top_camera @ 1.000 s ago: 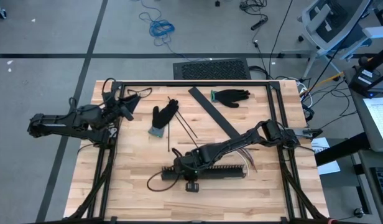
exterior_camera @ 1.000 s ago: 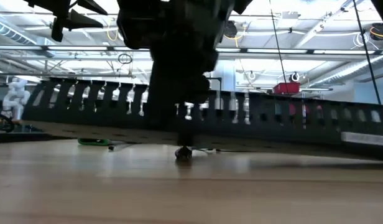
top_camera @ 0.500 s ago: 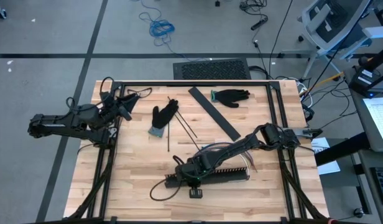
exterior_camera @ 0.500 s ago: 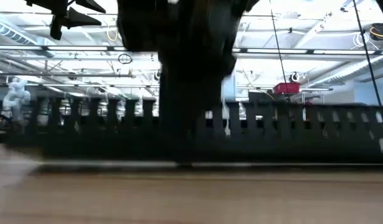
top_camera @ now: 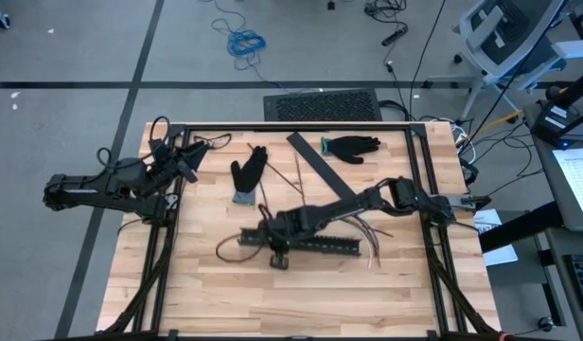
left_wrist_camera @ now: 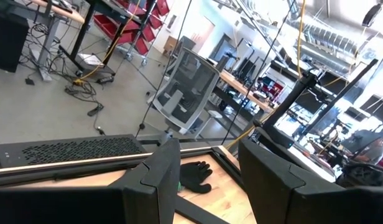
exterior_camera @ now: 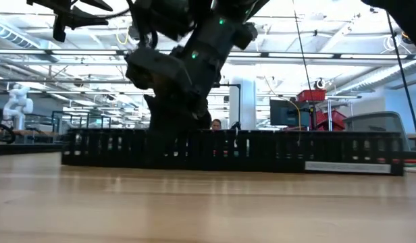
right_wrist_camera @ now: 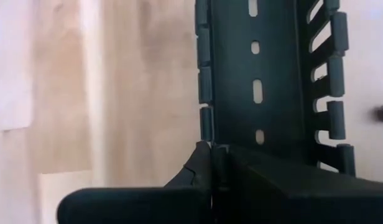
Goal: Ziptie cables
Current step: Put the ziptied cables in the black cable duct
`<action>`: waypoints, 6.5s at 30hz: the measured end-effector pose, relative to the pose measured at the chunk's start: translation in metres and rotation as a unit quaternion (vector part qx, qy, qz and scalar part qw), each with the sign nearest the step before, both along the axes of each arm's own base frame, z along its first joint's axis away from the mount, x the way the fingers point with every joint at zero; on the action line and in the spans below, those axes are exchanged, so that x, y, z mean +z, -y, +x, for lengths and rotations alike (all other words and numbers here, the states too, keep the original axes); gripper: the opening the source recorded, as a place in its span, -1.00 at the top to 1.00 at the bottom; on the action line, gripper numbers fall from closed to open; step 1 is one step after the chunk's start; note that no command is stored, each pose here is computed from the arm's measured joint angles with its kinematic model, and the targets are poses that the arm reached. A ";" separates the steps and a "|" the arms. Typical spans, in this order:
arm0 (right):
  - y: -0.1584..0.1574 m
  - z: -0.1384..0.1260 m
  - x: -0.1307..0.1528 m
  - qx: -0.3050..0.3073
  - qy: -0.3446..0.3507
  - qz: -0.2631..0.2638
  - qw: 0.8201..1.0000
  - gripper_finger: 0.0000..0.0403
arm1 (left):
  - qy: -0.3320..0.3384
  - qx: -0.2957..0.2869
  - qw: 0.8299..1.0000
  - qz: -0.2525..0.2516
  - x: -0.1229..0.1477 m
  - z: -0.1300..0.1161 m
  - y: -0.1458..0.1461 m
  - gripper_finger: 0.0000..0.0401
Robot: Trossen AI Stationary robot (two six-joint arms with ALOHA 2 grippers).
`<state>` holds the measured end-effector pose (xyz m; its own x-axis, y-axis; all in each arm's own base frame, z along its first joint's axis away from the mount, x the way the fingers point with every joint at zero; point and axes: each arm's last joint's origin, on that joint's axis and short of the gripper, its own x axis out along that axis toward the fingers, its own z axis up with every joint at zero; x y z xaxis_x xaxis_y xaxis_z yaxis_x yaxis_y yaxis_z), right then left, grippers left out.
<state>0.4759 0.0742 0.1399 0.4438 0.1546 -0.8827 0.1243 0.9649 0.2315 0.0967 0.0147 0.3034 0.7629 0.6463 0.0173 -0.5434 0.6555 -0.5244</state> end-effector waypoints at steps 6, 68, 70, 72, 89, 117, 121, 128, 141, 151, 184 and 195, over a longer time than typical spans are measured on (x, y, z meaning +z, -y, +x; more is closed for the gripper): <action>0.005 0.000 0.000 0.027 -0.003 0.009 1.000 1.00 | 0.000 0.000 1.000 0.000 0.000 0.000 0.000 0.22; 0.052 -0.089 0.160 0.039 -0.043 -0.154 0.986 0.05 | -0.045 -0.075 0.995 -0.047 -0.014 0.018 0.003 0.21; 0.059 -0.106 0.156 0.042 -0.112 -0.159 0.980 0.05 | -0.107 -0.118 0.985 -0.061 -0.027 0.041 0.005 0.21; 0.064 -0.121 0.153 0.038 -0.161 -0.157 0.974 0.05 | -0.154 -0.145 0.974 -0.075 -0.041 0.061 0.006 0.21; 0.081 -0.281 0.097 -0.167 -0.118 -0.123 0.971 0.05 | -0.314 -0.240 0.896 -0.202 -0.088 0.182 0.005 0.21; 0.081 -0.338 0.107 -0.134 0.032 -0.125 0.982 0.05 | -0.540 -0.169 0.765 -0.308 -0.109 0.312 0.030 0.21; 0.081 -0.338 0.107 -0.134 0.034 -0.123 0.983 0.05 | -0.545 -0.154 0.760 -0.318 -0.110 0.310 0.028 0.21; 0.081 -0.338 0.108 -0.131 0.035 -0.124 0.983 0.05 | -0.563 -0.153 0.743 -0.327 -0.114 0.306 0.030 0.21; 0.081 -0.338 0.108 -0.131 0.035 -0.124 0.983 0.05 | -0.587 -0.154 0.716 -0.345 -0.148 0.314 0.031 0.21; 0.080 -0.338 0.108 -0.132 0.035 -0.122 0.983 0.05 | -0.609 -0.166 0.705 -0.323 -0.163 0.318 0.032 0.53; 0.081 -0.281 0.101 -0.163 0.127 -0.094 0.974 0.05 | -0.650 -0.219 0.703 -0.189 -0.070 0.335 0.000 1.00; 0.084 -0.304 0.113 -0.175 0.138 -0.093 0.970 0.05 | -0.654 -0.215 0.690 -0.221 -0.114 0.328 0.032 0.36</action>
<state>0.1723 -0.0099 0.2534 0.6633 -0.2002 -0.7210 0.4110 0.9026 0.1276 0.4247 -0.0170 0.1897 0.0614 0.0761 -0.9952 -0.5463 0.8370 0.0303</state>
